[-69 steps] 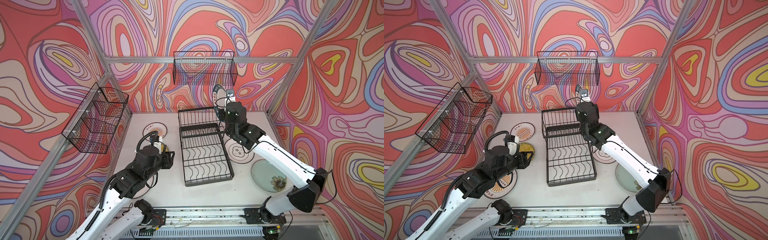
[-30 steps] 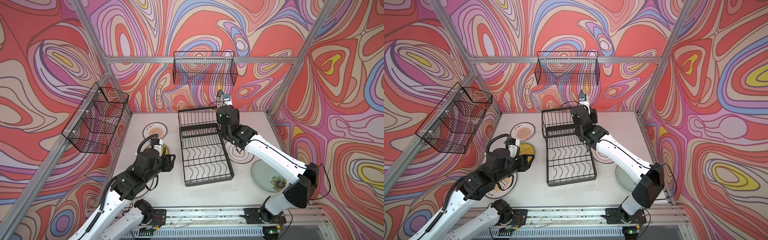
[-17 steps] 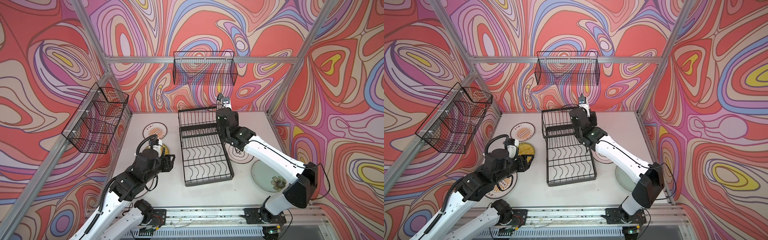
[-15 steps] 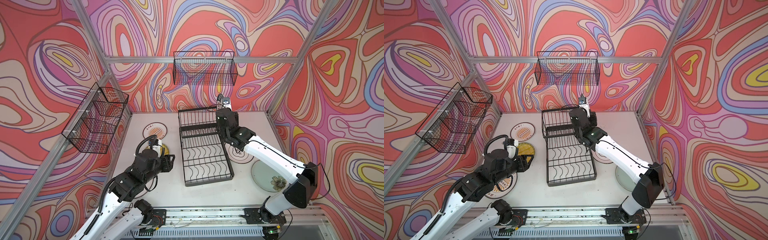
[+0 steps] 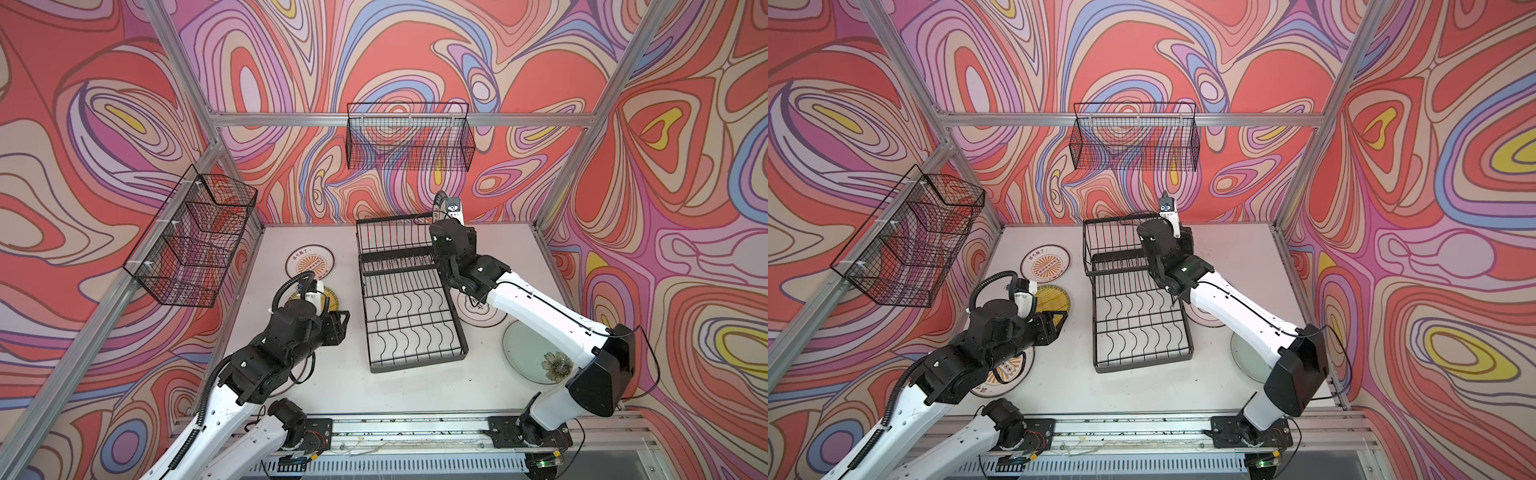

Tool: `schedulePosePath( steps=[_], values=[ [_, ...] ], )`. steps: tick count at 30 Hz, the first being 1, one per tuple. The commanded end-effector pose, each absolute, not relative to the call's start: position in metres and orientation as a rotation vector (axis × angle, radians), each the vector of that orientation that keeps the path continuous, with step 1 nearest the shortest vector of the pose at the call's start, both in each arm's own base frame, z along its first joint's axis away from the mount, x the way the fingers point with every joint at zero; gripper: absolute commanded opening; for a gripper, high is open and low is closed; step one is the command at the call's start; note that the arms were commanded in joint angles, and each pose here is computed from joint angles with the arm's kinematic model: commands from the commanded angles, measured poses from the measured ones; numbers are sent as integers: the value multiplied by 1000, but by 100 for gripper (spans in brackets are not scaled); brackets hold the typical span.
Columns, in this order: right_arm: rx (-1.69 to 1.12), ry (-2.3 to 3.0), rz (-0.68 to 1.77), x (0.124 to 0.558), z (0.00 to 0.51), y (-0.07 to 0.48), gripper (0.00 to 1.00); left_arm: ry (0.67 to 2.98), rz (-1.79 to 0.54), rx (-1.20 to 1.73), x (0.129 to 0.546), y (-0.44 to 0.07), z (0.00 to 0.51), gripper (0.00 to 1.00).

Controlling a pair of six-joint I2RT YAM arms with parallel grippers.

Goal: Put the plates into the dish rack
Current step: 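Lower the green-rimmed plate into the rack's far slot with the right gripper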

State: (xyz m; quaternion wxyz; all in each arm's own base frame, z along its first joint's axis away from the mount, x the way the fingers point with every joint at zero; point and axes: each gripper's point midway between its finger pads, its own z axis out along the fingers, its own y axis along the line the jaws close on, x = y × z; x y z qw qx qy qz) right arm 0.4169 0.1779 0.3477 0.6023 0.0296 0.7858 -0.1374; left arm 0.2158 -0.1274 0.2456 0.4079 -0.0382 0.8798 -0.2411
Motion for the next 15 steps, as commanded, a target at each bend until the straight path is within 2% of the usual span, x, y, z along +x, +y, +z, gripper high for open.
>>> schedulePosePath(
  steps=[1, 7, 11, 14, 15],
  values=[
    [75, 1831, -298, 416, 342, 180, 0, 2244, -582, -100, 212, -124, 237, 51],
    [75, 1832, -316, 416, 341, 179, 3, 2246, -588, -100, 212, -125, 236, 51],
    [69, 1838, -325, 416, 339, 180, 19, 2244, -593, -102, 212, -125, 237, 51],
    [68, 1837, -321, 417, 339, 180, 21, 2245, -594, -101, 211, -125, 237, 51],
    [69, 1836, -318, 417, 340, 180, 25, 2245, -594, -103, 211, -125, 237, 51]
  ],
)
